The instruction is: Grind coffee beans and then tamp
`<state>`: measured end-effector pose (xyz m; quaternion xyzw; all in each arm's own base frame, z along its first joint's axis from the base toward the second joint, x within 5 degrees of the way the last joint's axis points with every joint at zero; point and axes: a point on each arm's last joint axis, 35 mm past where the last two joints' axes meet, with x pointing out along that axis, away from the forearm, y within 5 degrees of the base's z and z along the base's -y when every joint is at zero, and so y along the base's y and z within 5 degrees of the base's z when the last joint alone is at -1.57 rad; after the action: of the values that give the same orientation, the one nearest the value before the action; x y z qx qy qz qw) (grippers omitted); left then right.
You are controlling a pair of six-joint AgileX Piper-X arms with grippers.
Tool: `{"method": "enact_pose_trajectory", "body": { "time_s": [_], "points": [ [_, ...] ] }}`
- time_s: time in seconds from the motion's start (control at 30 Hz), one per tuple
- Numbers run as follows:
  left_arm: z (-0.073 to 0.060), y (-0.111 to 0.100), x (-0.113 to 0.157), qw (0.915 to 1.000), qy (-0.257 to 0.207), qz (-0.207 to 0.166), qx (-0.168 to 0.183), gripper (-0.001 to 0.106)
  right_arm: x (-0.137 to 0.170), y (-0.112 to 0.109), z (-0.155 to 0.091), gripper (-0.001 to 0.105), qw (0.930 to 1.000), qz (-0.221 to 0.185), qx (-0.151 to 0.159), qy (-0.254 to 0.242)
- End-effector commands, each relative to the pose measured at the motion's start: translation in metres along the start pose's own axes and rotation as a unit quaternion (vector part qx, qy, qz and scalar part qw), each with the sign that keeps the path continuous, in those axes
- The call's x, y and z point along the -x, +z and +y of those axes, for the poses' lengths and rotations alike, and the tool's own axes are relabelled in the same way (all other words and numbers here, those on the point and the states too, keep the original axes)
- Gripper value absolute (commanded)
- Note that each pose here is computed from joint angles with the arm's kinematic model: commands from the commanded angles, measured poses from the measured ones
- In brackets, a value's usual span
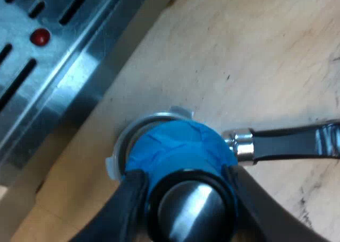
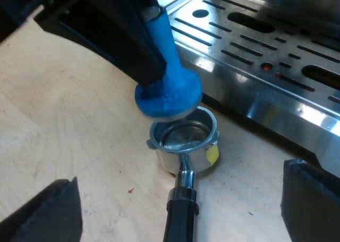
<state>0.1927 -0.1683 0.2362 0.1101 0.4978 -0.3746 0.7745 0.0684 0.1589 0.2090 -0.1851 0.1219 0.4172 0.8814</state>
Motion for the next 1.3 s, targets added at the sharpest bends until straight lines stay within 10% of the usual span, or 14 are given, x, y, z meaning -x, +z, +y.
{"method": "enact_pose_trajectory", "body": {
  "time_s": [0.03,1.3],
  "points": [
    [0.001,0.003,-0.006,1.0,0.005,0.004,-0.002,0.0,0.001,0.001,-0.001,0.077,1.0,-0.004,-0.003,-0.004],
    [0.007,0.005,-0.035,0.9997,0.004,0.024,0.003,0.0,0.001,0.001,-0.001,0.077,1.0,-0.004,-0.003,-0.004]
  ]
}}
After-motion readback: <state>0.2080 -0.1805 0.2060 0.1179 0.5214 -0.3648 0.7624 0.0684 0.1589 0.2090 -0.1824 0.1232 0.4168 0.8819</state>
